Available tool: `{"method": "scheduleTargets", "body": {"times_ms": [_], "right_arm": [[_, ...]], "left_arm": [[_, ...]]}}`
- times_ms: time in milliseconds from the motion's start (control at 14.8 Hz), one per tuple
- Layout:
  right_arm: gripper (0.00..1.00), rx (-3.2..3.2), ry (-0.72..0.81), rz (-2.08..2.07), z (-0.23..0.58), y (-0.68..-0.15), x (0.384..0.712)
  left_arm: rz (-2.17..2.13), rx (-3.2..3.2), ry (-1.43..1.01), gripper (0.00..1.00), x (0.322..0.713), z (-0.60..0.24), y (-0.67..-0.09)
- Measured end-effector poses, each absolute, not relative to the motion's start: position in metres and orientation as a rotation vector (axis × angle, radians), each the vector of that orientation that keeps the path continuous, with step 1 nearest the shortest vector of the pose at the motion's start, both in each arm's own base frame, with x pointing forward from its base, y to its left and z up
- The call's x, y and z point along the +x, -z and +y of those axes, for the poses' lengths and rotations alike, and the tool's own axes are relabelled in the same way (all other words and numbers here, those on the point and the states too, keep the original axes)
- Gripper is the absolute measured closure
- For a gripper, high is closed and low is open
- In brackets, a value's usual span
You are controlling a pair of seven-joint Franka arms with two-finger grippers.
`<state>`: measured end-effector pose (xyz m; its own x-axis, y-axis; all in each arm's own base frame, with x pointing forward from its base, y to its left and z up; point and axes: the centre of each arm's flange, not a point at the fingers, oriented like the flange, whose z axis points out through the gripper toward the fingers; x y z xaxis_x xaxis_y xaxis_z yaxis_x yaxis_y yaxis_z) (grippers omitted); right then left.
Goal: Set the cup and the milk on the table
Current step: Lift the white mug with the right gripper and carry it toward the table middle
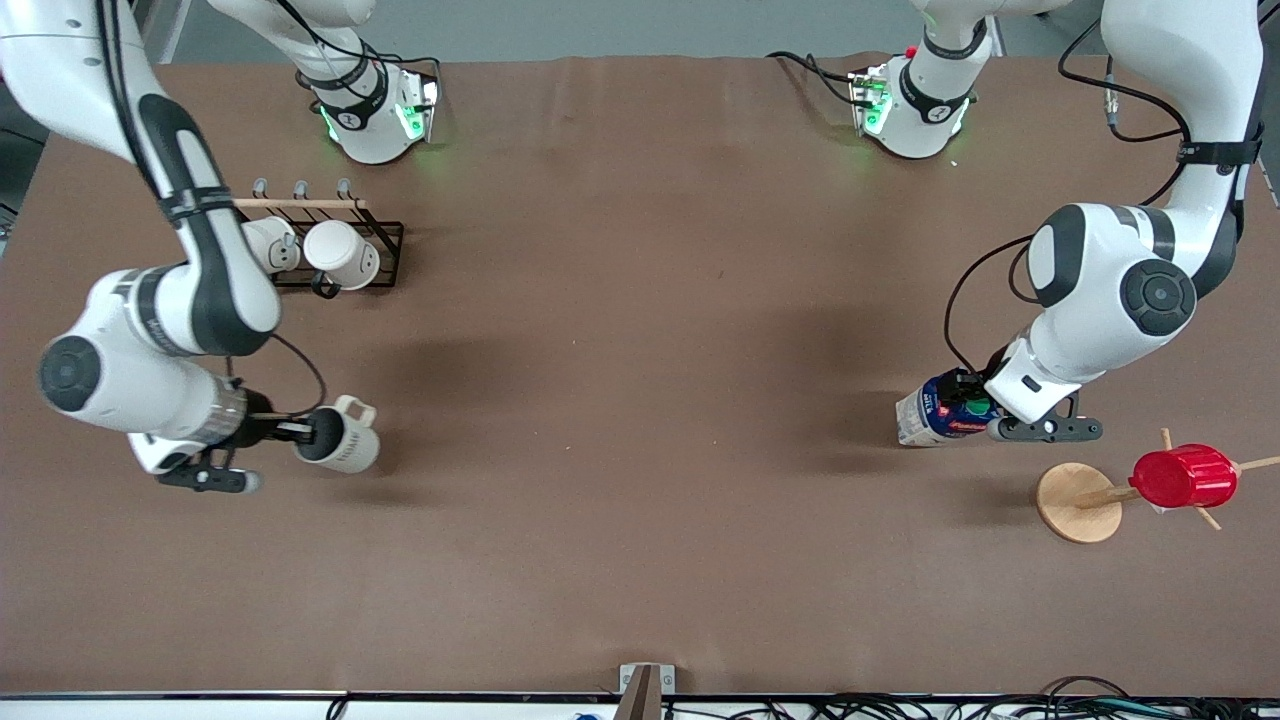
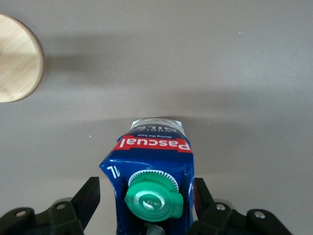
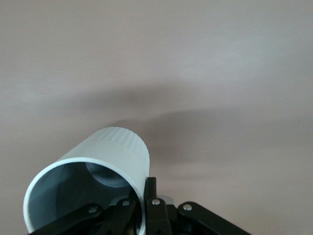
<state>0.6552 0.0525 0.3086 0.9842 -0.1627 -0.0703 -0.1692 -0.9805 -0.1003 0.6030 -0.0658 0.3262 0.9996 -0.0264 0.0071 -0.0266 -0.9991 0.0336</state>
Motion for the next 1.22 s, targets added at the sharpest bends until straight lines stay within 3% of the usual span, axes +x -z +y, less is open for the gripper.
{"method": "scheduleTargets", "body": {"times_ms": [407,610,678,814,1220], "right_arm": [[0.95,-2.987,-0.048,0.443,0.236,-0.338,0.635],[0.95,-2.980,-0.053,0.448,0.300,-0.311,0.616],[0.95,-2.971,-0.045,0.458,0.313,-0.301,0.612],[0.95,-2.946,-0.021,0.484,0.340,-0.279,0.605],[0.95,-2.954,-0.033,0.431,0.413,-0.244,0.569]], "left_arm": [[-0.041,3.108,-0.008,0.26,0.603,-0.066,-0.325],[-0.043,3.107,-0.008,0.49,0.603,-0.067,-0.325],[-0.045,3.107,-0.008,0.49,0.603,-0.067,-0.325],[-0.047,3.107,-0.008,0.59,0.603,-0.068,-0.327],[-0.050,3.107,-0.010,0.60,0.603,-0.068,-0.329]]}}
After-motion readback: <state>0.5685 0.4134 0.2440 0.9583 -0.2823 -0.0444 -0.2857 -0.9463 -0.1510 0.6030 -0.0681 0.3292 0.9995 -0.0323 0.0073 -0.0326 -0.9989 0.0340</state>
